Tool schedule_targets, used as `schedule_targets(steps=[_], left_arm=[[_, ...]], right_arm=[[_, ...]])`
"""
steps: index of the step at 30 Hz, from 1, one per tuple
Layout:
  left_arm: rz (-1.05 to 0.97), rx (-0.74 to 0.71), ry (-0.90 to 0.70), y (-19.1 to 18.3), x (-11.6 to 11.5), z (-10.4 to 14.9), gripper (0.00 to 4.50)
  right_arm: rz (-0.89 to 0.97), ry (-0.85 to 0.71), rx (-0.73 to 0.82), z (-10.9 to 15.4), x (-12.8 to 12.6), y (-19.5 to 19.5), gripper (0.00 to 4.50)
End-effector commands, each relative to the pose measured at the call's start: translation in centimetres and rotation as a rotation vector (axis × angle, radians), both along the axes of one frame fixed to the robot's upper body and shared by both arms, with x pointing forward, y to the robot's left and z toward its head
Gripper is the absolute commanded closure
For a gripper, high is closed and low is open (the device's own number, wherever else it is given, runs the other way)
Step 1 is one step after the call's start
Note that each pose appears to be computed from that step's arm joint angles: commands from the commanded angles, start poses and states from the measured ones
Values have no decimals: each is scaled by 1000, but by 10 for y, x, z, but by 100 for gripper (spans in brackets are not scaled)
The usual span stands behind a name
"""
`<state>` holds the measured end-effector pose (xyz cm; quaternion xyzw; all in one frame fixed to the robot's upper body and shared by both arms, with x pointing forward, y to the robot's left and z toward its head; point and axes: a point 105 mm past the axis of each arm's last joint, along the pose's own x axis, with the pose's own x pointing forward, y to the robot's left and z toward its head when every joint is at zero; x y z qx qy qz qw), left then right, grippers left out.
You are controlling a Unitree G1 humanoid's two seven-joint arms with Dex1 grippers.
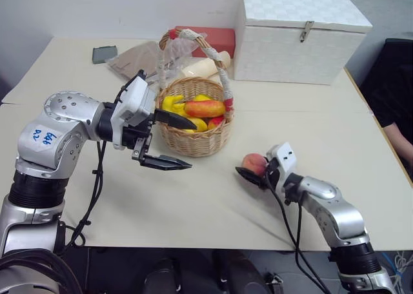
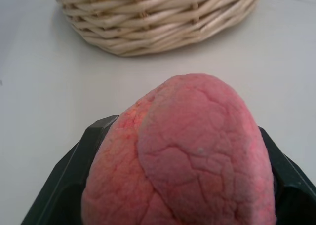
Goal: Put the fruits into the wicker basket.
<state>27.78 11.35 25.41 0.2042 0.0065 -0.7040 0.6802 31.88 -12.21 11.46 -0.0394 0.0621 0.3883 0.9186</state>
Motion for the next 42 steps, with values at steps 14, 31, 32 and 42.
schedule_targets(steps=[14, 31, 32, 42], left_arm=[[355, -91, -42, 70, 2, 33, 0], [354, -102, -64, 63, 0, 29, 0], [350, -102, -64, 62, 1, 29, 0], [284, -107, -59, 48, 7, 30, 0]], right_arm=[[262, -160, 177, 155, 11, 116, 171], [127, -161, 106, 144, 40, 147, 1], [155, -159, 117, 146, 34, 148, 1], [237, -73, 224, 154, -13, 80, 1]])
